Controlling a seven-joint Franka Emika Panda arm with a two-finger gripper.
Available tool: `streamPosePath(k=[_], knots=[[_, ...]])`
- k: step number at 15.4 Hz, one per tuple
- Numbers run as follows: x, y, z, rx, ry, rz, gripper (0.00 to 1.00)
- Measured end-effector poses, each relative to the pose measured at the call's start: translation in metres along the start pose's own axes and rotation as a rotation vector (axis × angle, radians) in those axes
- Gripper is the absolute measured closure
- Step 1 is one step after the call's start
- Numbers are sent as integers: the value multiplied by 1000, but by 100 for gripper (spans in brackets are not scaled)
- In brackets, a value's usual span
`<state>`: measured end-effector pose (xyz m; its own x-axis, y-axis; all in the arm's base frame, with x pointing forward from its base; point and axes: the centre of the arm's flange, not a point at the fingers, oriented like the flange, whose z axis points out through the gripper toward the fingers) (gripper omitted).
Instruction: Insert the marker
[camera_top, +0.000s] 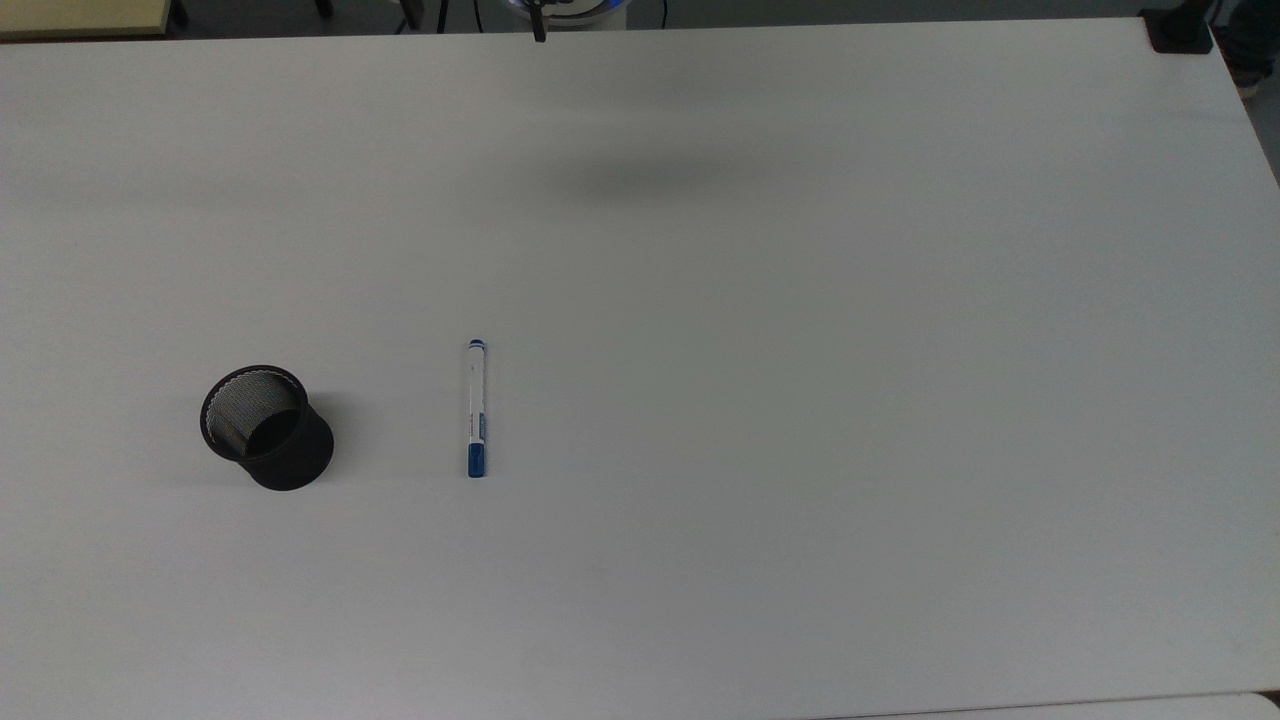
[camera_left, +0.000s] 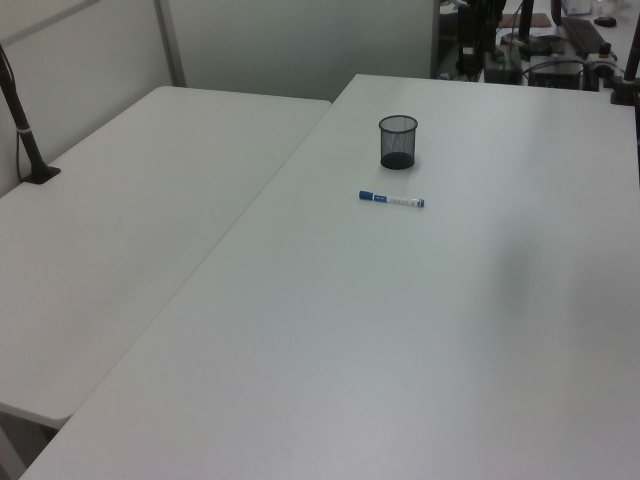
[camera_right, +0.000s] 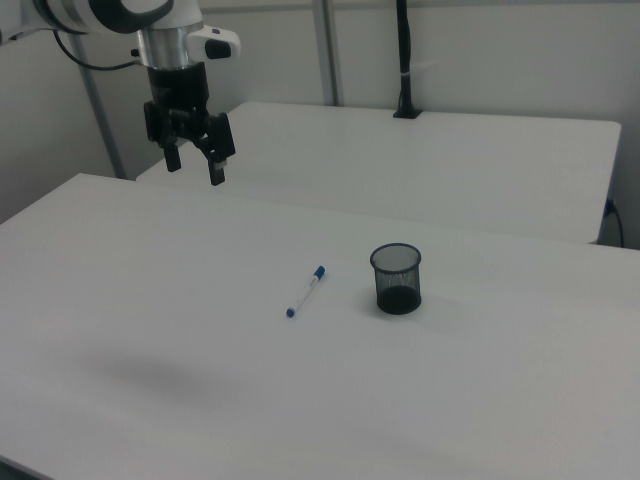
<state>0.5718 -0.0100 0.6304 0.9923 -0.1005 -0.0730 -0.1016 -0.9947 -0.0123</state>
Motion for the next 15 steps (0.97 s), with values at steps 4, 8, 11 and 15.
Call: streamPosePath(k=[4,8,11,15], knots=[[8,35,1,4,30,-58,0],[15,56,8,7,27,-75,0],[16,51,9,7,26,-84,0],[16,52,9,7,26,-82,0]])
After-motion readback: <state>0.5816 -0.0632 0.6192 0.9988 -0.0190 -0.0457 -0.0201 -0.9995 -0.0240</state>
